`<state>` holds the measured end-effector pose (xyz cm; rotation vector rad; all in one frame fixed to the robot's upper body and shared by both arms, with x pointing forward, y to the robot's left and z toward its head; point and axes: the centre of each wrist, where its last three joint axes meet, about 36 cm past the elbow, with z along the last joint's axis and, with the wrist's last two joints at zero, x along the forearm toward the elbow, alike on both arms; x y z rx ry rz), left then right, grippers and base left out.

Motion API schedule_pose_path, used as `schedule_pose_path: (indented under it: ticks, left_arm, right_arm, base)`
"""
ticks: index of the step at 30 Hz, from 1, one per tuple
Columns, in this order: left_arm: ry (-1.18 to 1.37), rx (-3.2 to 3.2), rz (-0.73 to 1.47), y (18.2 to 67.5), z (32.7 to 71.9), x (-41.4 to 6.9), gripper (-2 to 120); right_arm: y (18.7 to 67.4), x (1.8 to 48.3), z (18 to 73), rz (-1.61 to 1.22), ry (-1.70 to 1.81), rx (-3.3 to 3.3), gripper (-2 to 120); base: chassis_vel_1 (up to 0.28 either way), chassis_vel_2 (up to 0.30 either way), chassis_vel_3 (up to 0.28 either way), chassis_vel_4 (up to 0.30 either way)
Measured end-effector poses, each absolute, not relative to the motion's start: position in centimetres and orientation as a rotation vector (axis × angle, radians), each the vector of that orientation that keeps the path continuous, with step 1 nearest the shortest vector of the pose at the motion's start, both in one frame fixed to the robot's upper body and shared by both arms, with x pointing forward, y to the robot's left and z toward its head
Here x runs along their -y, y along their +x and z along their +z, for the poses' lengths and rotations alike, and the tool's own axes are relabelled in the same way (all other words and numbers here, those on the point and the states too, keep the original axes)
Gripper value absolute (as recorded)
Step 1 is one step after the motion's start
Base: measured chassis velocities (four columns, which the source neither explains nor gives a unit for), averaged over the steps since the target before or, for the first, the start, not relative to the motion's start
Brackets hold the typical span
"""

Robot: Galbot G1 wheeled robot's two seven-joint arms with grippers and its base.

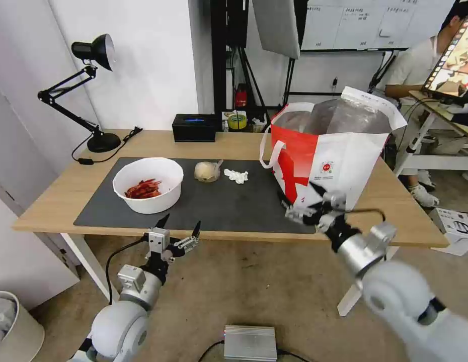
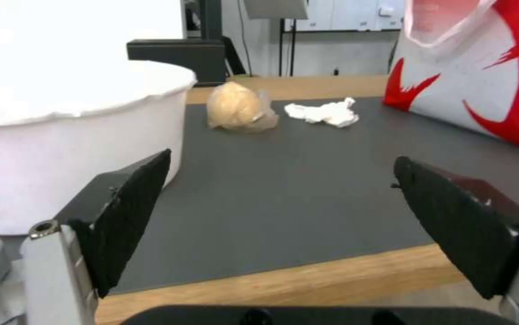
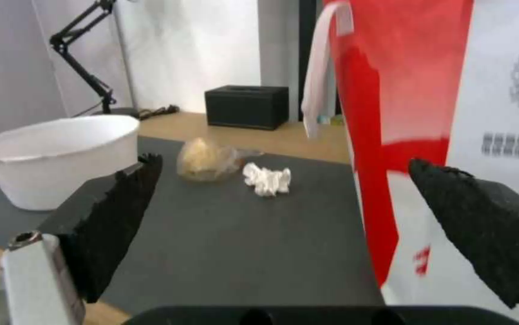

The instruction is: Pick up the trash from the table and place it into the takeout bag.

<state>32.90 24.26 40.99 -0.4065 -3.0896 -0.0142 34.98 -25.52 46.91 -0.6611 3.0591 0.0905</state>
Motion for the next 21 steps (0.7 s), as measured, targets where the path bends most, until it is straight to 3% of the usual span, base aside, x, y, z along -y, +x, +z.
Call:
schedule_pose_path:
  ticks: [21]
  left_arm:
    - [-0.385,3.047,-0.057,32.1,38.6,-27.4,100]
  right_arm:
    - [32.7,26.2,39.6,0.102,-0.596,-3.049,100]
  base:
    - [0.000,0.000,0.000,0.000]
